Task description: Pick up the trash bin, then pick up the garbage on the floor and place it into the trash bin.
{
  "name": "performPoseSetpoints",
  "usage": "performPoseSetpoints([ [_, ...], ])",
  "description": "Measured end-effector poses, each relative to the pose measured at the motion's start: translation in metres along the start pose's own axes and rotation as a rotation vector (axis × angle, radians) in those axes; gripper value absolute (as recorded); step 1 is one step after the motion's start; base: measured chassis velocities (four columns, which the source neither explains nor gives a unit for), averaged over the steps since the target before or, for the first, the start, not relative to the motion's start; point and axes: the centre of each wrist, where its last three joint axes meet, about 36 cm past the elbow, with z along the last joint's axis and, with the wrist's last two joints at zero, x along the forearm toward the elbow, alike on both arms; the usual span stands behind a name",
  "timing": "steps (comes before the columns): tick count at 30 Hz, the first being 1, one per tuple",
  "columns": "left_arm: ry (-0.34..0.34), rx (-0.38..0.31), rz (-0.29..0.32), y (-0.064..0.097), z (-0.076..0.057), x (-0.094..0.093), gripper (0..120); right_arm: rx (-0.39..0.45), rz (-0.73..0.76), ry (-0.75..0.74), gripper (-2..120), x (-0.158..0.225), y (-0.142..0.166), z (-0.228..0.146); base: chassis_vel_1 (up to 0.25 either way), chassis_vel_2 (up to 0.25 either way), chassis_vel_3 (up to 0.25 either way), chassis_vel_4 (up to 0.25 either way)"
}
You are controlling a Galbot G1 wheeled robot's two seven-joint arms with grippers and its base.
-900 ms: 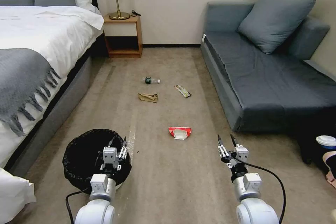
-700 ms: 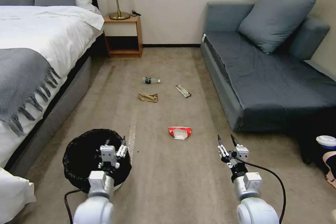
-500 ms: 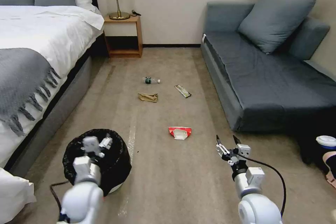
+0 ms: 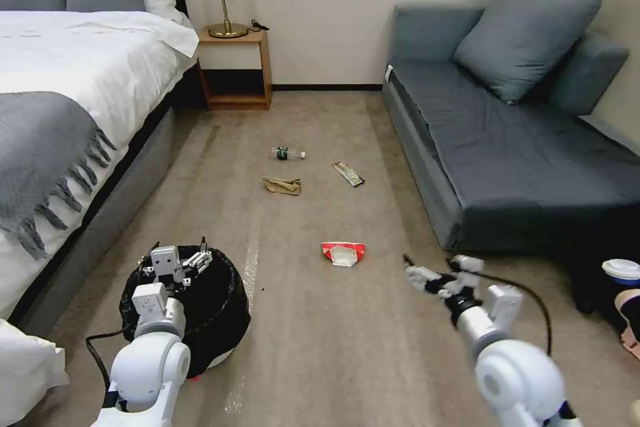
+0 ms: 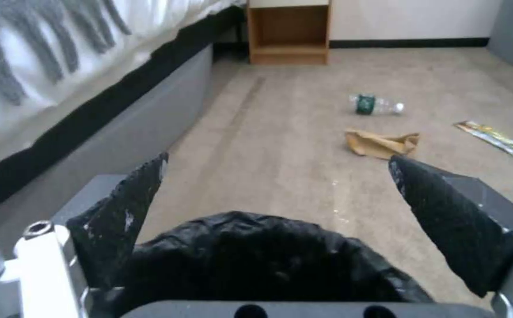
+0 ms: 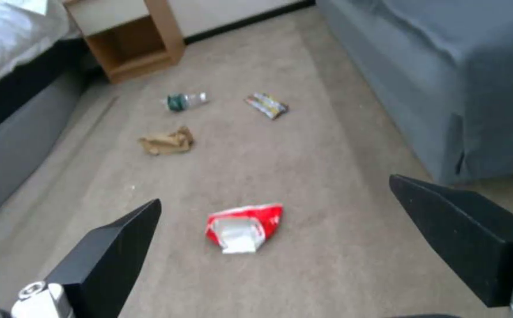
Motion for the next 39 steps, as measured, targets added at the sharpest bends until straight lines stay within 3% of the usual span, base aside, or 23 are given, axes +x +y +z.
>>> performPoseSetpoints([
  [9, 0.049, -0.031, -0.095, 0.029, 0.003, 0.004, 98, 0.015, 0.012, -0.015, 100, -0.007, -0.009, 0.001, 0.0, 0.0, 0.0, 0.0],
  [14, 0.133, -0.05, -0.159, 0.038, -0.001, 0.008, 98, 0.016, 0.013, -0.022, 100, -0.01, -0.009, 0.001, 0.0, 0.0, 0.0, 0.0],
  [16, 0.214, -0.054, -0.192, 0.042, -0.006, 0.009, 98, 0.019, 0.018, -0.026, 100, -0.011, -0.01, 0.003, 0.0, 0.0, 0.0, 0.0],
  [24, 0.376, -0.04, -0.251, 0.048, -0.006, 0.005, 98, 0.019, 0.036, -0.03, 100, -0.014, -0.013, 0.009, 0.0, 0.0, 0.0, 0.0],
  [34, 0.438, -0.001, -0.279, 0.044, 0.004, -0.01, 98, 0.017, 0.043, -0.03, 100, -0.017, -0.012, 0.012, 0.0, 0.0, 0.0, 0.0],
  [39, 0.456, 0.006, -0.305, 0.047, 0.011, -0.027, 98, 0.017, 0.055, -0.027, 100, -0.021, -0.014, 0.014, 0.0, 0.0, 0.0, 0.0],
])
